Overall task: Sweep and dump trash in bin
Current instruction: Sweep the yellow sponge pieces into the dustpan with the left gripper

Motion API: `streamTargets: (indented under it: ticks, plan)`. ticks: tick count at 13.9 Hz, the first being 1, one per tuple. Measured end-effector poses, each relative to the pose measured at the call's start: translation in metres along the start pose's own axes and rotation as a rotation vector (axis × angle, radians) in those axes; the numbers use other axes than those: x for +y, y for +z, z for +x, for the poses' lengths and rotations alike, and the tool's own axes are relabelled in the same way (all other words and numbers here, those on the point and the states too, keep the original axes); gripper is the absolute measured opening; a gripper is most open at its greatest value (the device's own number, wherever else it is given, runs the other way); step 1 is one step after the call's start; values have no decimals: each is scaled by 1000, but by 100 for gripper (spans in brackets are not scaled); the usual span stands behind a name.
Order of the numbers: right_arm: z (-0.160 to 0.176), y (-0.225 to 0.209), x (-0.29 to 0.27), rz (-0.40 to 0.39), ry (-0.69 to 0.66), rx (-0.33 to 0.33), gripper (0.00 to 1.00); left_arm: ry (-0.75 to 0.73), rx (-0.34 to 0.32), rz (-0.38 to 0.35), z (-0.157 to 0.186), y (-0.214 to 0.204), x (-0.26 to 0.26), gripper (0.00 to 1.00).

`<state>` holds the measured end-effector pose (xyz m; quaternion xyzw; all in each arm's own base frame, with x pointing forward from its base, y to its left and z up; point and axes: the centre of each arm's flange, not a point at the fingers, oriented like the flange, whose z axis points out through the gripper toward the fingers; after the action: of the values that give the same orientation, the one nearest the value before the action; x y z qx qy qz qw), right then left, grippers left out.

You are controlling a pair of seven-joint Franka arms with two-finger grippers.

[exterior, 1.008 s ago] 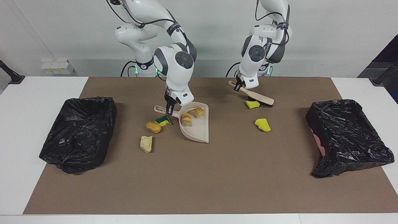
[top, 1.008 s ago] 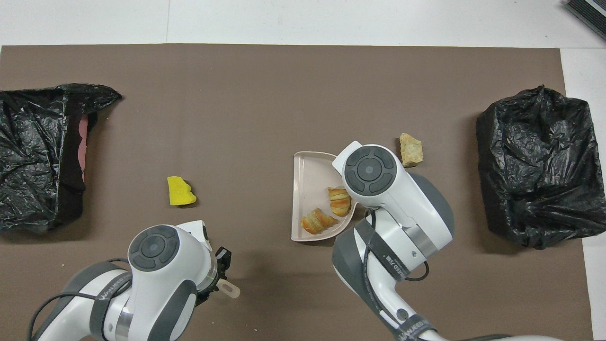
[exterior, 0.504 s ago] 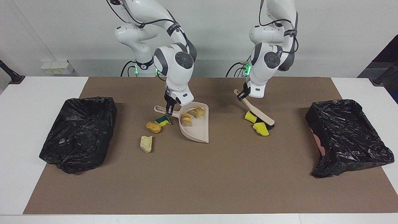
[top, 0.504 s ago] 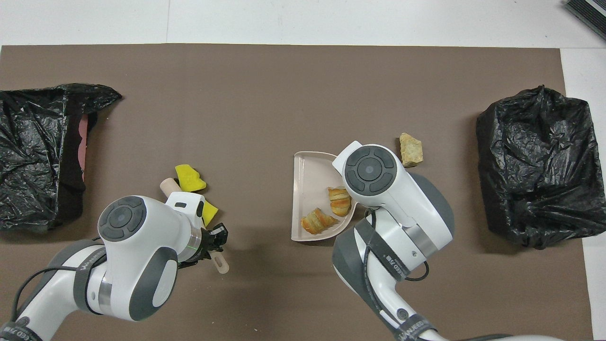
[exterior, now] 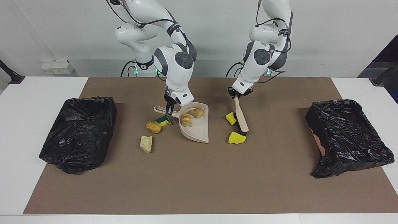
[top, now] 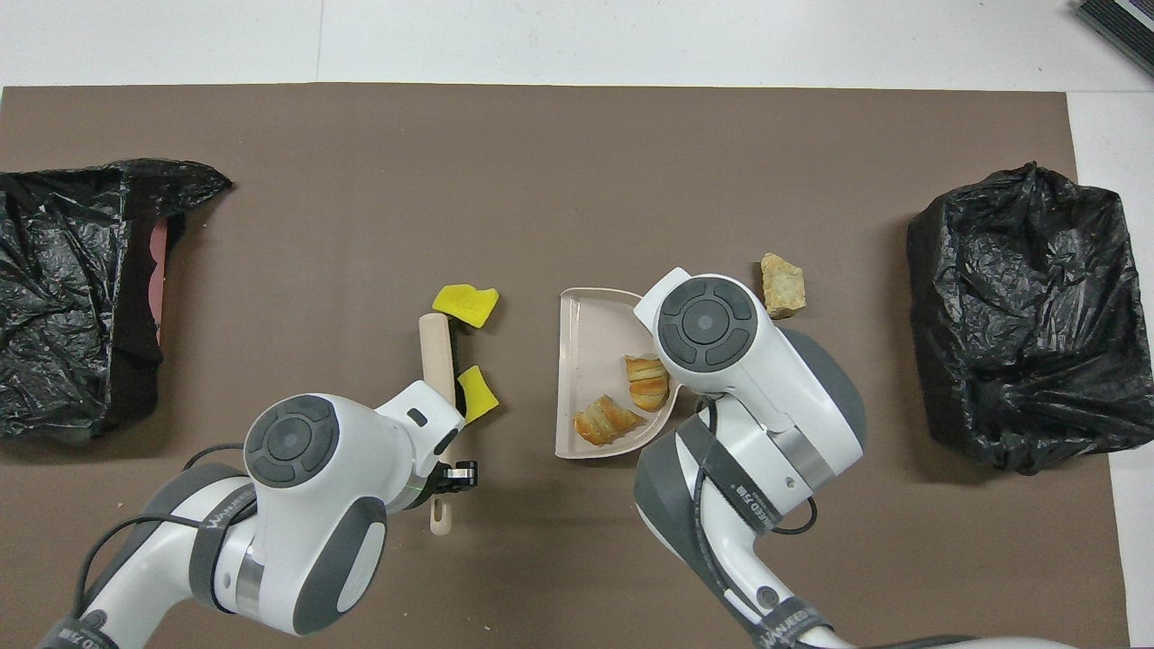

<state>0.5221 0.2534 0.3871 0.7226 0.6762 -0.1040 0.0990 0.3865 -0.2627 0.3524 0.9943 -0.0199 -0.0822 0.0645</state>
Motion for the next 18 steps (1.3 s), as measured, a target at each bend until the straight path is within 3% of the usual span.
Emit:
streamTargets:
  ticks: [6, 10, 15, 18]
  plan:
    - [3, 2, 0, -5, -2, 5, 32, 186, 44, -36, -35, 17, 99, 27]
    - [19, 7, -6, -12, 19, 11, 32, 120, 70, -147, -17, -19, 144, 27]
    - [23, 10, -7, -15, 21, 15, 32, 15, 64, -167, 20, -43, 122, 27]
    - [24, 10, -6, -17, 20, 17, 32, -17, 78, -103, 53, -54, 79, 27]
